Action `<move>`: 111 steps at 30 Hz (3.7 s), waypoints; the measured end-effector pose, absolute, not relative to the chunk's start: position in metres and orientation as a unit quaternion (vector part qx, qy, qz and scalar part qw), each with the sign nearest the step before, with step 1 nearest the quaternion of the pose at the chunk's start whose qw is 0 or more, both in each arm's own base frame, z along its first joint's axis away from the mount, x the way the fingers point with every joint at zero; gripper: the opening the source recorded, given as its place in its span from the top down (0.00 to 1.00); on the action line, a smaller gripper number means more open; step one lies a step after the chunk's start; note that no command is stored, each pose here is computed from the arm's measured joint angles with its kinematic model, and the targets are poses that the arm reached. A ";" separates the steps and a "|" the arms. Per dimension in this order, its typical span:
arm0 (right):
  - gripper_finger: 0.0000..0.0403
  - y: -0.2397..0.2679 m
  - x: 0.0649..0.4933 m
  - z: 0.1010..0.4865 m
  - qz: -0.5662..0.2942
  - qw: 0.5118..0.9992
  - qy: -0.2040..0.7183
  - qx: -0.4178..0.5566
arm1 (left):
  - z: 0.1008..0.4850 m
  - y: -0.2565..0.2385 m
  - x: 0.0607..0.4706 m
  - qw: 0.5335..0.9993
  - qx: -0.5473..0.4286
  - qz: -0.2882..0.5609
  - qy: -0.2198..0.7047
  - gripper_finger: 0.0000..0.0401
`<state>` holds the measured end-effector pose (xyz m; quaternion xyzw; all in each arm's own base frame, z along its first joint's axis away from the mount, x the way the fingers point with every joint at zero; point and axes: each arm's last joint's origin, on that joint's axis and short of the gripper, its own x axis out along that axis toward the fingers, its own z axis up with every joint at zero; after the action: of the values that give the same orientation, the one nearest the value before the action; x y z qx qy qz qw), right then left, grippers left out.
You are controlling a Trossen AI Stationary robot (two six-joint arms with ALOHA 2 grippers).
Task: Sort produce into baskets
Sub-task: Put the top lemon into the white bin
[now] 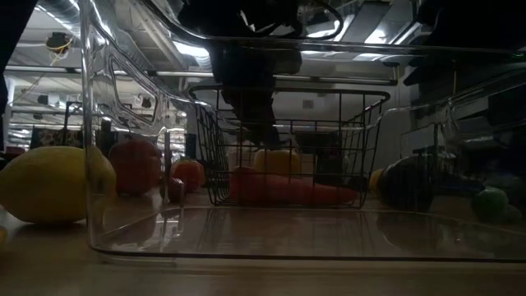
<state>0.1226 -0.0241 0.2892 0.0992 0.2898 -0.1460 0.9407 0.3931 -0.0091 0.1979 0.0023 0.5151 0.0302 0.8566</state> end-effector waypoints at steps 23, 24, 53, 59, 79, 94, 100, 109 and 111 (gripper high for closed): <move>0.05 -0.039 0.161 0.262 -0.262 0.884 0.385 0.032 | 0.233 0.004 0.401 0.860 0.017 0.030 0.509 0.44; 0.05 -0.039 0.164 0.259 -0.264 0.880 0.395 0.021 | 0.236 0.004 0.402 0.861 0.020 0.029 0.507 0.44; 0.05 -0.137 0.179 0.197 -0.215 0.819 0.522 0.098 | 0.245 0.010 0.404 0.866 0.023 0.032 0.498 0.44; 0.05 -0.142 0.185 0.184 -0.204 0.810 0.541 0.095 | 0.244 0.010 0.404 0.866 0.023 0.032 0.498 0.44; 0.07 -0.149 0.195 0.149 -0.186 0.774 0.594 0.117 | 0.244 0.010 0.404 0.866 0.022 0.032 0.498 0.44; 0.39 -0.149 0.195 0.149 -0.186 0.775 0.593 0.117 | 0.245 0.010 0.404 0.867 0.009 0.039 0.497 0.44; 0.34 -0.153 0.200 0.162 -0.185 0.772 0.597 0.118 | 0.257 0.011 0.399 0.875 0.015 0.038 0.482 0.44; 0.35 -0.171 0.224 0.214 -0.197 0.806 0.551 0.089 | 0.267 0.019 0.394 0.878 0.019 0.042 0.476 0.44; 0.35 -0.176 0.230 0.230 -0.198 0.820 0.532 0.070 | 0.267 0.021 0.393 0.878 0.017 0.045 0.476 0.44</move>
<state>0.2299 -0.1759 0.2297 0.0704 0.5322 -0.1978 0.8201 0.3932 0.0214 0.2673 0.0173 0.4759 0.0447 0.8782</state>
